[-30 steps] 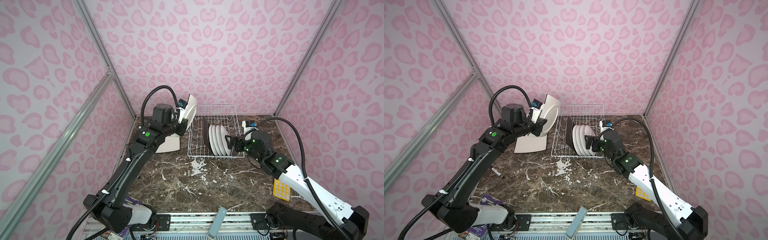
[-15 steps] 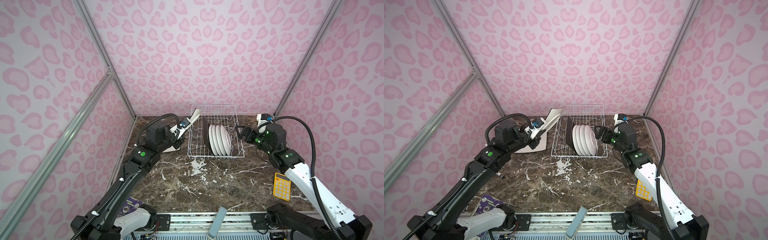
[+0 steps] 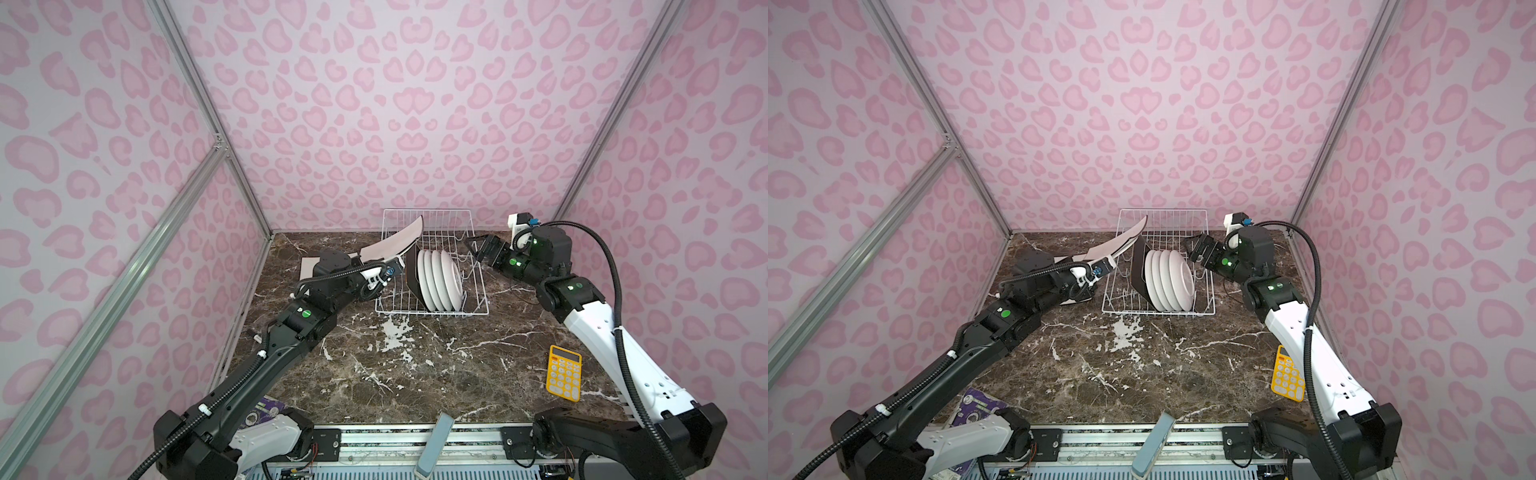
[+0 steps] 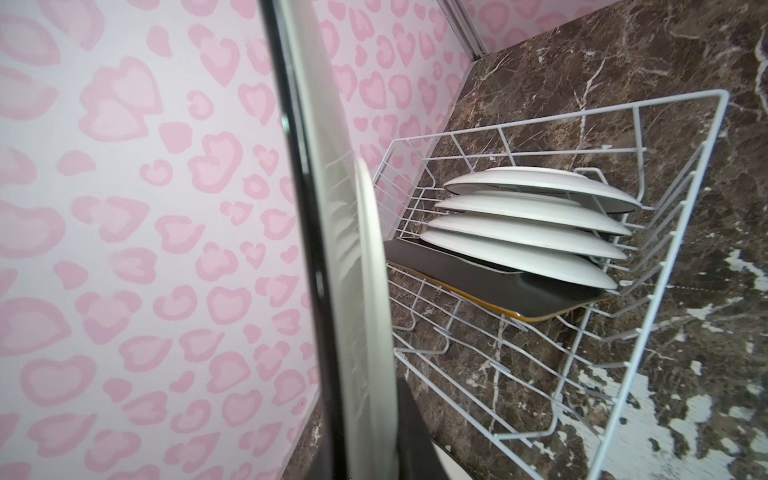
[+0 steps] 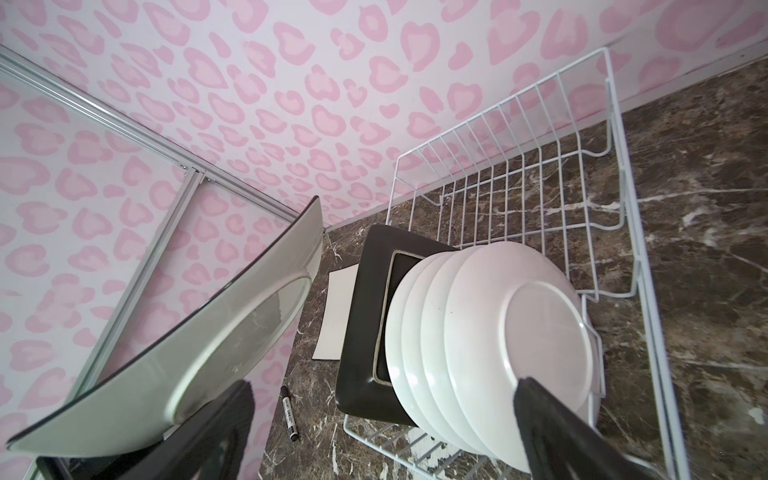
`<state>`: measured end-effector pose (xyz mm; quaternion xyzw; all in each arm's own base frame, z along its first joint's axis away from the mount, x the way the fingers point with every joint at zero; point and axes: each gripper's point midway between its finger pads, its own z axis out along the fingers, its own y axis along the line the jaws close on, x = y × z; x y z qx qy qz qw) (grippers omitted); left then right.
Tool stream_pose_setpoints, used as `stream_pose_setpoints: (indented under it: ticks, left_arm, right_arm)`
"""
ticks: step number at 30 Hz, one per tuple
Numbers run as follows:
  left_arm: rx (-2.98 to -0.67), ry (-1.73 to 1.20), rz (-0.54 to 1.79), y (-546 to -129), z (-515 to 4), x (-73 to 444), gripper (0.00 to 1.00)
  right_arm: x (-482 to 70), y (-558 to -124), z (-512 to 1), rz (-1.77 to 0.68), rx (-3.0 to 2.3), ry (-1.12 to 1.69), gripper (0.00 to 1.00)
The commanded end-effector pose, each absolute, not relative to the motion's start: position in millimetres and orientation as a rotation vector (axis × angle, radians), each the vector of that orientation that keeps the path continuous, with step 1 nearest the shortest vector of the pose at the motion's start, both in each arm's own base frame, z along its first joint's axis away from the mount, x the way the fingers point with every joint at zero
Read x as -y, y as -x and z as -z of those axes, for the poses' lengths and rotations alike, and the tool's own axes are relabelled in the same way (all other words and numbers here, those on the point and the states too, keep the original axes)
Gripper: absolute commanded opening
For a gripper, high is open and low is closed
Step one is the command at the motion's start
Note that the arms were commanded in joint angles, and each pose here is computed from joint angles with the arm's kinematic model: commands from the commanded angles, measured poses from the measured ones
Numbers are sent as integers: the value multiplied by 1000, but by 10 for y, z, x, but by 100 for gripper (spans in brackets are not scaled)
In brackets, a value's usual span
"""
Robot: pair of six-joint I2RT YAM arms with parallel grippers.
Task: Unload the plates from the dish rack
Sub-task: 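Swing the plate over the rack with the left gripper while the right grasps its edge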
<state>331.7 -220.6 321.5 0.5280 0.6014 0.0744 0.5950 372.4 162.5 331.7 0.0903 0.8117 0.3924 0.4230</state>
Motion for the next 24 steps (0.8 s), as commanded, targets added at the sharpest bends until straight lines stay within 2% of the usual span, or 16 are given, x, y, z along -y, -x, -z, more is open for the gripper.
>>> stream_pose_setpoints:
  ticks: [1,16,24]
  left_arm:
    - [-1160,-1132,-353,-3435,-3727,2258,4]
    - [-1005,-1243,-538,-3433,-3444,2653,4]
    - [-965,-1260,-585,-3430,-3403,2717,4]
  right_arm:
    - [-1717,-3748,-3351,-1050,-2045,-200,99]
    - [-1919,-3849,-3175,-1182,-2091,-194,98]
    - [-2071,-3819,-2964,-1245,-2146,-190,89]
